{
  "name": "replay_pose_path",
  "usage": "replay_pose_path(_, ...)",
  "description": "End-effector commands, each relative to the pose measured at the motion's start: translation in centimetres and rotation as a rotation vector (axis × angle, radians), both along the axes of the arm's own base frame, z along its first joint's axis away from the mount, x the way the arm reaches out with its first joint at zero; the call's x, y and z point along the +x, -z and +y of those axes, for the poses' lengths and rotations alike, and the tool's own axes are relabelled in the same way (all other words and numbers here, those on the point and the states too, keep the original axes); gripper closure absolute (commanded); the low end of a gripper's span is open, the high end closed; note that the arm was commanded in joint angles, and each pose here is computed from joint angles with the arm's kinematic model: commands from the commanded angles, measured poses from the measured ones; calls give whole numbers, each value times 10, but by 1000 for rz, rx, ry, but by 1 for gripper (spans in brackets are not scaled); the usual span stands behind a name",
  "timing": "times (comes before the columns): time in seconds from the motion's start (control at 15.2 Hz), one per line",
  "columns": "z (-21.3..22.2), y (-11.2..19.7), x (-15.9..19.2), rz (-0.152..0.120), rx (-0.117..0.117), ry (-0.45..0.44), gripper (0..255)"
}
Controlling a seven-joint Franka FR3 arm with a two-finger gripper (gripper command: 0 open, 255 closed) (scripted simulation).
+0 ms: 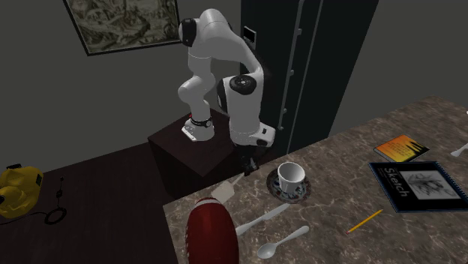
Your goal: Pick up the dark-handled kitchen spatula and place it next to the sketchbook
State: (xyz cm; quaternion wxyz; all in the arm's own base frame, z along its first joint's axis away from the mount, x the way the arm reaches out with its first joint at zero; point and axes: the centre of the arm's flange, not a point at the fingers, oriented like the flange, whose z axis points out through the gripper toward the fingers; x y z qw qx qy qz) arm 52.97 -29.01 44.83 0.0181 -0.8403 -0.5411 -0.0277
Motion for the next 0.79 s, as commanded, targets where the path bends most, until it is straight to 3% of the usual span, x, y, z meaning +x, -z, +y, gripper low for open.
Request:
replay_pose_path(0.0, 19, -1, 18, 0, 0, 1, 255)
replay_pose_path(0.73, 134, -1, 107, 0, 0, 1, 255)
